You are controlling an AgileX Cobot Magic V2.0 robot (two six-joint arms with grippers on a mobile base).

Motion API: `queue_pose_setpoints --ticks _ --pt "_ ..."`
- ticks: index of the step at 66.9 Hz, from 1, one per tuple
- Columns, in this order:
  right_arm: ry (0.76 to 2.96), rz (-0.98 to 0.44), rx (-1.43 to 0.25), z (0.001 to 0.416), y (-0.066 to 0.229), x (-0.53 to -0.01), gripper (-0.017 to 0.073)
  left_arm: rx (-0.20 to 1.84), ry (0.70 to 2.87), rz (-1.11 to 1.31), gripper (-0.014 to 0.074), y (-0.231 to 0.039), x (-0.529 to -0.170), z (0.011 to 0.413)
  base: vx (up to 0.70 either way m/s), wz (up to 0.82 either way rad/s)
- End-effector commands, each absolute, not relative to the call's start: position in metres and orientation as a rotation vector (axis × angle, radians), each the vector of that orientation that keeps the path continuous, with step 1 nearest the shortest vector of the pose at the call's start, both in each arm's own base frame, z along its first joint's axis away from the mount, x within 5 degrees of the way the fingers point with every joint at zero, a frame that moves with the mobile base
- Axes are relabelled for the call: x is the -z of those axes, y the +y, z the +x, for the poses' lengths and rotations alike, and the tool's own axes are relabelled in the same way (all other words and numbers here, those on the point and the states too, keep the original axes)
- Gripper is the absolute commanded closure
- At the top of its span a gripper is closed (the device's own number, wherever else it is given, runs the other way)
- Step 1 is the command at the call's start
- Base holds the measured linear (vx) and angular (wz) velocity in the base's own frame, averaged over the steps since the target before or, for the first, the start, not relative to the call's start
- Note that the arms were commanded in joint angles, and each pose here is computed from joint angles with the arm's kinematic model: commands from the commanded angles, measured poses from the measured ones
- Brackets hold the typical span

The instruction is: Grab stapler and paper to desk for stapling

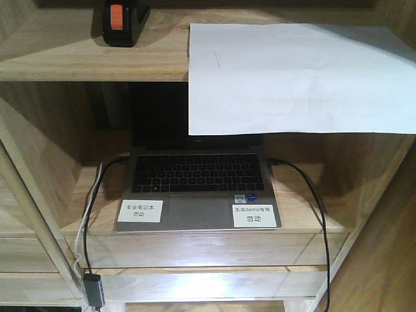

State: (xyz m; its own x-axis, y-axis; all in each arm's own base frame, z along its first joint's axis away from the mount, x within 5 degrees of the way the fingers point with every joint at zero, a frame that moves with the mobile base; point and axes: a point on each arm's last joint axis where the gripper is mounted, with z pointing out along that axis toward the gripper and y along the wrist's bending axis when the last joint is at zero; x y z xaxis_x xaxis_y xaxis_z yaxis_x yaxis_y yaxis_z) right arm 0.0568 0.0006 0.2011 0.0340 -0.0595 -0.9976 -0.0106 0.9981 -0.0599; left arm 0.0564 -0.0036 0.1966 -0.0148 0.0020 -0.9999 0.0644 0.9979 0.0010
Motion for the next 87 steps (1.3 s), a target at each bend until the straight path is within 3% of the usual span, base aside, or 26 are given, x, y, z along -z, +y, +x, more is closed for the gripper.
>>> queue_pose_setpoints --ticks 1,13,28,46,64,87 --pt "1.451 -0.062 0.043 0.055 0.001 -0.207 0.0568 0.064 1.527 0.044 0.06 -0.004 -0.195 0.056 0.0 0.0" --pt "1.451 -0.062 0.043 0.055 0.001 -0.207 0.0568 0.065 1.518 0.043 0.06 -0.004 -0.195 0.056 0.0 0.0" --pt "1.451 -0.062 0.043 0.055 0.001 -0.207 0.0568 0.077 1.346 0.031 0.06 -0.004 -0.214 0.054 0.0 0.0" --pt "1.451 -0.062 0.043 0.055 0.001 -0.207 0.0568 0.06 1.131 0.043 0.06 -0.003 -0.281 0.035 0.0 0.0" --pt "1.451 -0.062 0.043 0.055 0.001 -0.207 0.0568 0.002 1.298 0.084 0.06 -0.002 -0.34 0.036 0.0 0.0" --pt "1.451 -0.063 0.044 0.055 0.001 -0.207 0.0568 0.009 1.498 0.088 0.06 -0.004 -0.359 0.067 0.0 0.0"
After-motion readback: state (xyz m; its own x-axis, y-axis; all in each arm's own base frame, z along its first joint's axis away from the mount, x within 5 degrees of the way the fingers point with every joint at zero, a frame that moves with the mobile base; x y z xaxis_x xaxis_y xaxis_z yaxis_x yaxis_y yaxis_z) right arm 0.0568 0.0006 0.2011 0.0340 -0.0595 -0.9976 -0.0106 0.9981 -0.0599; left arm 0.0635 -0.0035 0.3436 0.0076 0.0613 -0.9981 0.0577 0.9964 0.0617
